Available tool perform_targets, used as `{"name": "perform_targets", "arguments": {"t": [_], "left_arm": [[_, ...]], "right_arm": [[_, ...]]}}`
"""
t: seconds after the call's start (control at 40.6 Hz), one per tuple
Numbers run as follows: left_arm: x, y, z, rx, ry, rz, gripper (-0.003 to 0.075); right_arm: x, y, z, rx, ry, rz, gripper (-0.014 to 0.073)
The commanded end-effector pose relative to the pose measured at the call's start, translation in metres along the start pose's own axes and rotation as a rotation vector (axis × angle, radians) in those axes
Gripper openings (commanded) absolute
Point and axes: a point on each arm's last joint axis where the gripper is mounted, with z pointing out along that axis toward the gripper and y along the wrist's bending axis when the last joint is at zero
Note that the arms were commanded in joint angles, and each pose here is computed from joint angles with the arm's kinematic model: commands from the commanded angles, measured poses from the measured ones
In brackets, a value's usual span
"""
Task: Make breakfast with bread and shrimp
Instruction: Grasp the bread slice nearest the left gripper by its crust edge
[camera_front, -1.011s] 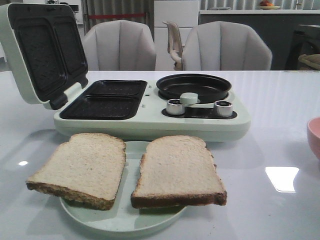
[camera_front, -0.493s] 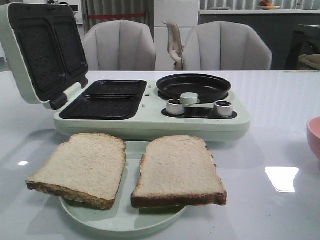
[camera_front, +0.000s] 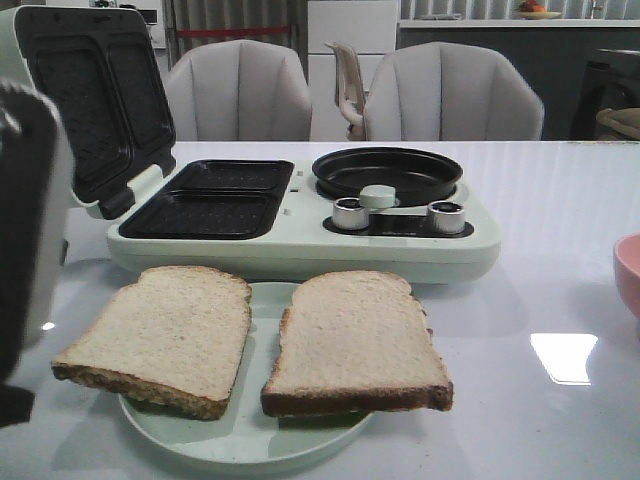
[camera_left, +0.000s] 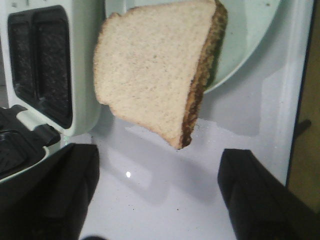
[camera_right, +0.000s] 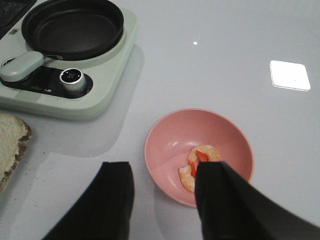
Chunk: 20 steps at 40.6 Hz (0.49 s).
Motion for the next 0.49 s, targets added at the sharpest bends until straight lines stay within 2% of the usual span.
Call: {"name": "perform_targets", "arguments": {"t": [0.0,0.222,0.468], "left_arm": [[-0.008,0.002,0.007,-0.033,0.019,0.047,0.0529],[-0.017,0.001,0.033,-0.056,0.075,-0.037,0.0529],[-0.015,0.005,0.055,-0.065,0.104,0.029,0.0529]], "right_arm": [[-0.018,-0.001,-0.005,0.01,-0.115,-0.013,0.0421],[-0.018,-0.001,-0.005,0.01,-0.115,-0.013,0.0421],[-0.018,-0.001,-0.005,0.01,-0.115,-0.013,0.0421]]}}
